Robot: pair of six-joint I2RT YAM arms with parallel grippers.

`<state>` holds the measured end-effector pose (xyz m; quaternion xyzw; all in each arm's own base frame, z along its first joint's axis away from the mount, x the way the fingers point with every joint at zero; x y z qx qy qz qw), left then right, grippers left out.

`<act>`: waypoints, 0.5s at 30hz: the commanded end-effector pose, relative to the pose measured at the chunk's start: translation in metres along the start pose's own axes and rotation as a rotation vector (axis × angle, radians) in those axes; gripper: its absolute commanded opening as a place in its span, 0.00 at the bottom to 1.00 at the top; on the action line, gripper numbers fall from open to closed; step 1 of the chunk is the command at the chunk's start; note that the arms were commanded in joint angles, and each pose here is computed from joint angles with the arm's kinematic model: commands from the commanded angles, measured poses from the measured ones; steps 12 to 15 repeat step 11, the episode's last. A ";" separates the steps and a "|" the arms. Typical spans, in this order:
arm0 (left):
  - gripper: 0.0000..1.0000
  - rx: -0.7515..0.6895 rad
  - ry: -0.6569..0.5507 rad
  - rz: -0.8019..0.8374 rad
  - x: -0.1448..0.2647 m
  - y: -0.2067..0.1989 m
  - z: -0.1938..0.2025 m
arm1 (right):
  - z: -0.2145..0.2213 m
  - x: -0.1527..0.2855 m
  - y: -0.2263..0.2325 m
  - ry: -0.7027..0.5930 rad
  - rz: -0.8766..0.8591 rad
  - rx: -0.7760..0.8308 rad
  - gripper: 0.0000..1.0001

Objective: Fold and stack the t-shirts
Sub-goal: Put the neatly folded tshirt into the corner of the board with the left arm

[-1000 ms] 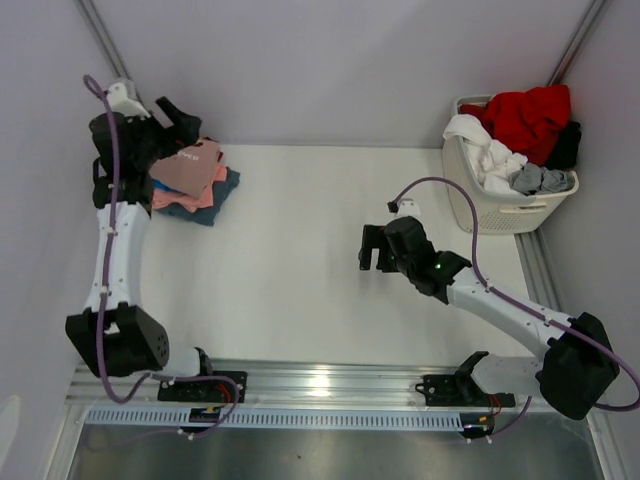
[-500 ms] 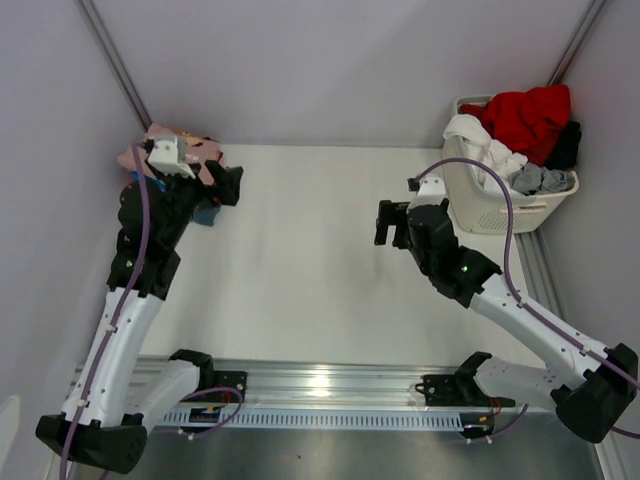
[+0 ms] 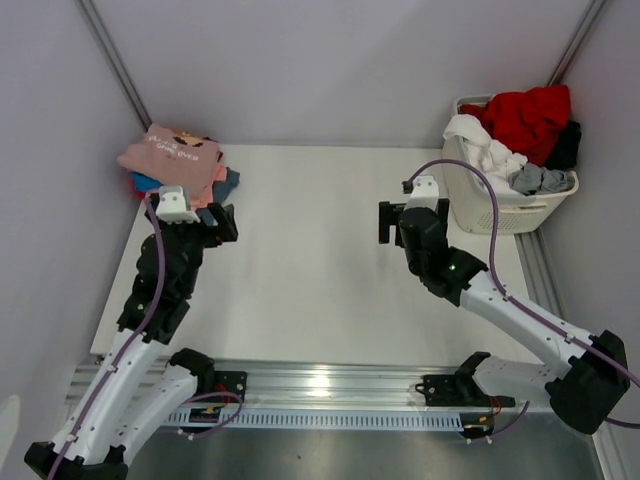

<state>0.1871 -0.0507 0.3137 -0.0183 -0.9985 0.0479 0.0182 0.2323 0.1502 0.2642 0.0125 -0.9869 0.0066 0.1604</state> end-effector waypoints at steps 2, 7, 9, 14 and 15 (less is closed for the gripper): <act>0.99 0.083 0.010 -0.059 -0.005 -0.001 0.010 | -0.019 0.001 0.004 -0.105 -0.012 -0.053 0.97; 0.99 0.094 0.023 -0.048 -0.009 -0.003 0.014 | -0.020 -0.001 0.006 -0.100 -0.019 -0.042 0.96; 0.99 0.089 0.026 -0.048 -0.010 -0.003 0.014 | -0.019 -0.001 0.007 -0.096 -0.035 -0.038 0.95; 0.99 0.094 0.023 -0.049 -0.010 -0.004 0.014 | -0.018 -0.001 0.007 -0.094 -0.041 -0.037 0.97; 0.99 0.094 0.023 -0.049 -0.010 -0.004 0.014 | -0.018 -0.001 0.007 -0.094 -0.041 -0.037 0.97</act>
Point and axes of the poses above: each gripper's point midway between its finger pads, its own x axis back along the fingers, its own y axis along the line the jaws close on, z = x × y, the point moved 10 cm from there along x, back along the fingers, and after that the axes turned 2 degrees about -x, right-handed, at the moved point
